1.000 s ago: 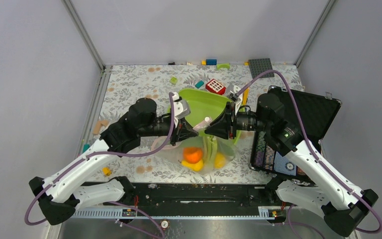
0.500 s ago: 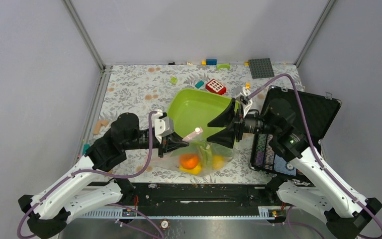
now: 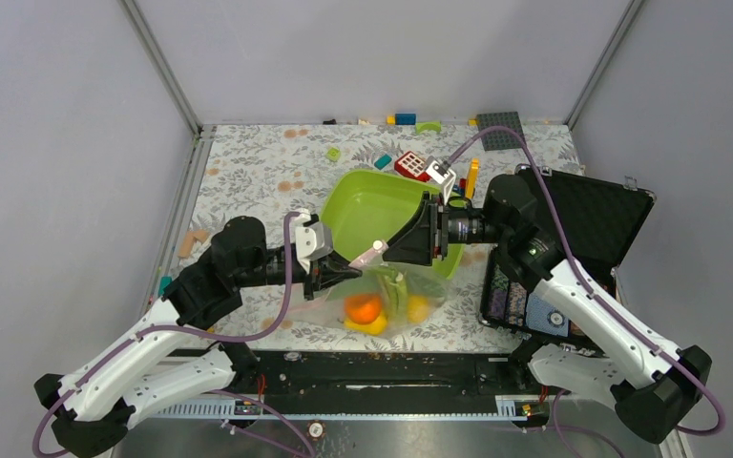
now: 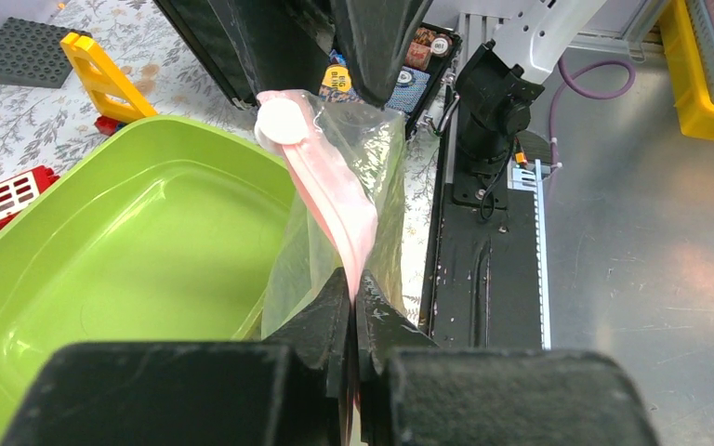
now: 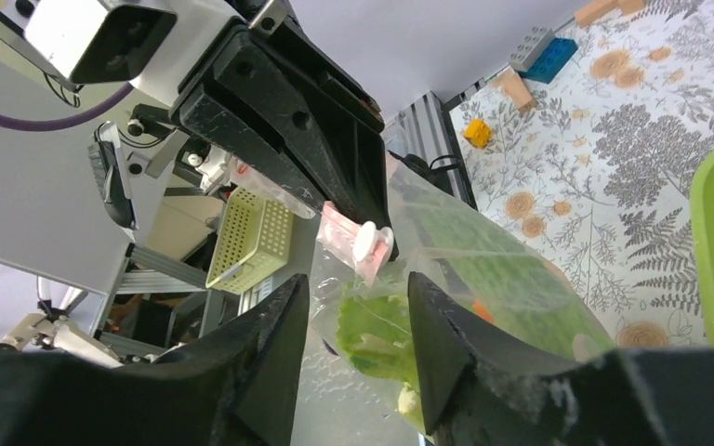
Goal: Place the food in the zip-top bag and seal the zipper
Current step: Zip the zipper food storage bag at the center of the board.
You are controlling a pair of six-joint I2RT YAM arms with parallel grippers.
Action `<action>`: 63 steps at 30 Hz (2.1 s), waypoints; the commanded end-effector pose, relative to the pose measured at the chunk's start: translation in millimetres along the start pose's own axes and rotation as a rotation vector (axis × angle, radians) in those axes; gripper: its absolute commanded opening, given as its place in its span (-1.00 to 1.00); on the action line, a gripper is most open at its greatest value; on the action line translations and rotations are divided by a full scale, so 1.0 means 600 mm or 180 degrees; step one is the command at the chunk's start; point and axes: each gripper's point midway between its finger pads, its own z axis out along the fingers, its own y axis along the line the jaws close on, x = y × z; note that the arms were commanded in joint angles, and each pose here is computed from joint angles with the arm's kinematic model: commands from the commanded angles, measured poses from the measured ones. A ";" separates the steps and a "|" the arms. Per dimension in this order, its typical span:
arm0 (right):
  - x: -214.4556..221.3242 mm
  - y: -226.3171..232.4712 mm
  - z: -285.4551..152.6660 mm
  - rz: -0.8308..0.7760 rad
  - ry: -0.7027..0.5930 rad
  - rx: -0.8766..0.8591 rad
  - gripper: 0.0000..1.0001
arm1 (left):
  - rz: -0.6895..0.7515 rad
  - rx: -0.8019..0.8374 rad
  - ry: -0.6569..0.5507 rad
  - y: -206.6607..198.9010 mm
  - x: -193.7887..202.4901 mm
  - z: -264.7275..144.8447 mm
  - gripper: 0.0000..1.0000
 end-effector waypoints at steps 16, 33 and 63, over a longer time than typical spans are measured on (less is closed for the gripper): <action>-0.012 0.037 0.010 -0.0158 0.0073 -0.0174 -1.00 | 0.0213 -0.0096 -0.0354 0.006 -0.061 -0.007 0.53; -0.010 0.038 0.001 -0.2047 0.0504 -0.0354 -1.00 | -0.0743 -0.0071 -0.0559 0.016 -0.157 0.025 0.97; -0.026 0.052 0.013 -0.1943 0.0429 -0.0331 -1.00 | -0.0638 0.0172 -0.0460 0.005 -0.134 0.043 -0.42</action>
